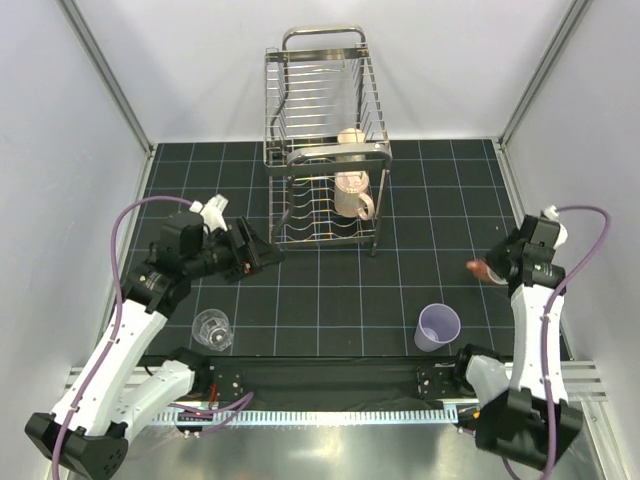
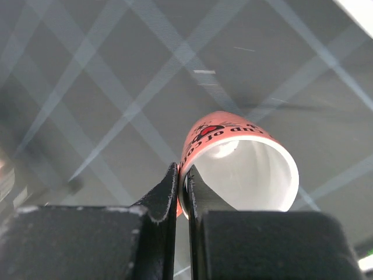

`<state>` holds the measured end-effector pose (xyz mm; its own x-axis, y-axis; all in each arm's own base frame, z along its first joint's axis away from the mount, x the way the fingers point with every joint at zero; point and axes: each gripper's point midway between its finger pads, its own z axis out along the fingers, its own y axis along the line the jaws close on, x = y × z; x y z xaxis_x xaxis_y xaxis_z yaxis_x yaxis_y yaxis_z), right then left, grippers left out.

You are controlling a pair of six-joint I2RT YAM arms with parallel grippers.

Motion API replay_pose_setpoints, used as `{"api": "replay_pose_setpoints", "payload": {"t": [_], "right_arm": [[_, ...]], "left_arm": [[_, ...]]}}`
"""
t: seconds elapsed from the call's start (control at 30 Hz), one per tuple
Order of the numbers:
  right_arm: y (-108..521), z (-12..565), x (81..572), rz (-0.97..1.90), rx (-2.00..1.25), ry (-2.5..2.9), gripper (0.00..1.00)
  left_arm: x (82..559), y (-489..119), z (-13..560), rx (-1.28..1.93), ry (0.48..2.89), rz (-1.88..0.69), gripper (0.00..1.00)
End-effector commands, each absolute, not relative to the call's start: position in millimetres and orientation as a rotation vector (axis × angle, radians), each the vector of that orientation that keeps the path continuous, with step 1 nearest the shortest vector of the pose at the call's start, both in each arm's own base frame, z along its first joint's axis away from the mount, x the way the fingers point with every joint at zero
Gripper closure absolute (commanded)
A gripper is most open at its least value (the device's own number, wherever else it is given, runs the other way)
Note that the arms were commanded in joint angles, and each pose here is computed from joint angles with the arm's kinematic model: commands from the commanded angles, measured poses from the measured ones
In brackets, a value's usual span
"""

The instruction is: Load the cups into the dish rack

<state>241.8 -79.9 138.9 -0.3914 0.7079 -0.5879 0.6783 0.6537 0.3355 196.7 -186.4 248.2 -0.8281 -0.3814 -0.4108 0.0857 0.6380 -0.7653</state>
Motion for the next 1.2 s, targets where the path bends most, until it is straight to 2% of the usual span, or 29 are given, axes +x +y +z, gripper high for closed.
{"api": "replay_pose_setpoints", "payload": {"t": [0.0,0.2,0.4,0.57,0.73,0.93,1.17], "right_arm": [[-36.0,233.9,276.9,0.232,0.711,1.972,0.96],[49.2,341.9,266.3,0.58,0.302,1.765,0.96],[130.2,436.9,214.9,0.898,-0.121,1.521,0.96],[158.4,494.3,158.6,1.025,-0.366,1.291,0.96],[173.5,522.5,130.0,1.16,-0.503,1.112,0.96],[186.2,536.7,128.5,1.301,-0.498,0.996,0.96],[213.6,541.4,123.9,1.358,-0.545,0.932,0.96]], "left_arm": [[195.1,-196.9,290.4,-0.193,2.2,-1.243,0.19],[185.3,-215.5,330.3,-0.17,2.095,-1.492,0.18],[179.1,-226.1,362.2,-0.182,2.001,-1.693,0.19],[174.2,-225.5,395.2,-0.186,1.895,-1.765,0.2],[161.8,-238.1,434.6,-0.157,1.744,-1.869,0.2],[148.3,-279.1,454.3,-0.061,1.62,-1.931,0.18],[155.6,-303.2,468.5,-0.03,1.531,-1.786,0.21]]}}
